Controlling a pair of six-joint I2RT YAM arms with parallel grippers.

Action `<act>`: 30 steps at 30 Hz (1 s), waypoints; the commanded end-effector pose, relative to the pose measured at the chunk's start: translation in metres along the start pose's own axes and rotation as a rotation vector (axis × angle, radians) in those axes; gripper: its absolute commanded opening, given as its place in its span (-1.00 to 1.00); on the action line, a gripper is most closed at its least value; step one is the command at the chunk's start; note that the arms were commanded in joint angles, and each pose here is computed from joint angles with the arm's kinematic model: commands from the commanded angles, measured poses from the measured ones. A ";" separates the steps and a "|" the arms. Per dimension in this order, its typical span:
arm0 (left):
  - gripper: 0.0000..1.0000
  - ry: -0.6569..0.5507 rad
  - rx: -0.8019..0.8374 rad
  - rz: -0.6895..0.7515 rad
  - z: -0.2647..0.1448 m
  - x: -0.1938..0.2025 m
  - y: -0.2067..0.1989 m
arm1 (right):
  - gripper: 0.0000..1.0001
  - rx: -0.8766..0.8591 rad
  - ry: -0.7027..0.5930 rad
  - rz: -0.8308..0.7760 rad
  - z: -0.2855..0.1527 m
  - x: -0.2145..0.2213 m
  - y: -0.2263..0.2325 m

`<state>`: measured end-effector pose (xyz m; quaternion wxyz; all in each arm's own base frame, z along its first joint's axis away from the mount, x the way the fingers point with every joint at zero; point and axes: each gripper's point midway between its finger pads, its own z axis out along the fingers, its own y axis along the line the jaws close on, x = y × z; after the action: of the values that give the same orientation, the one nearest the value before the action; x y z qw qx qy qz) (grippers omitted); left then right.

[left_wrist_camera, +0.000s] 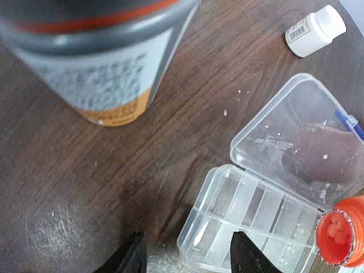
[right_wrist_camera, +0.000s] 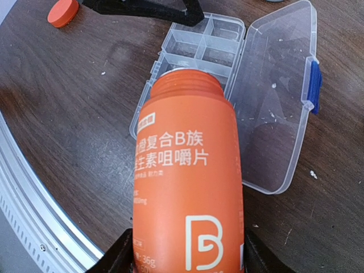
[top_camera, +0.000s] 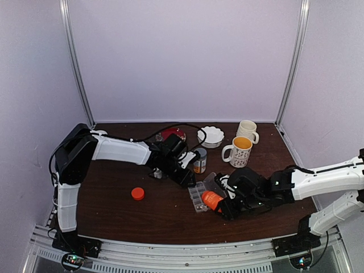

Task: Sort the pills into containers
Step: Pour the pill into the compartment of the pill container.

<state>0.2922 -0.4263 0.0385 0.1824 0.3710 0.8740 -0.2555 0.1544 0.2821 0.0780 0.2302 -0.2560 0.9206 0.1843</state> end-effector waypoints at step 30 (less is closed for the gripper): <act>0.04 0.046 -0.080 0.043 0.012 0.003 0.007 | -1.00 0.049 -0.006 -0.006 -0.003 -0.008 -0.001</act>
<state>0.2971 -0.4267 0.0341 0.1908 0.3815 0.8781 -0.2170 0.1546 0.2819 0.0722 0.2143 -0.2595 0.9281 0.1594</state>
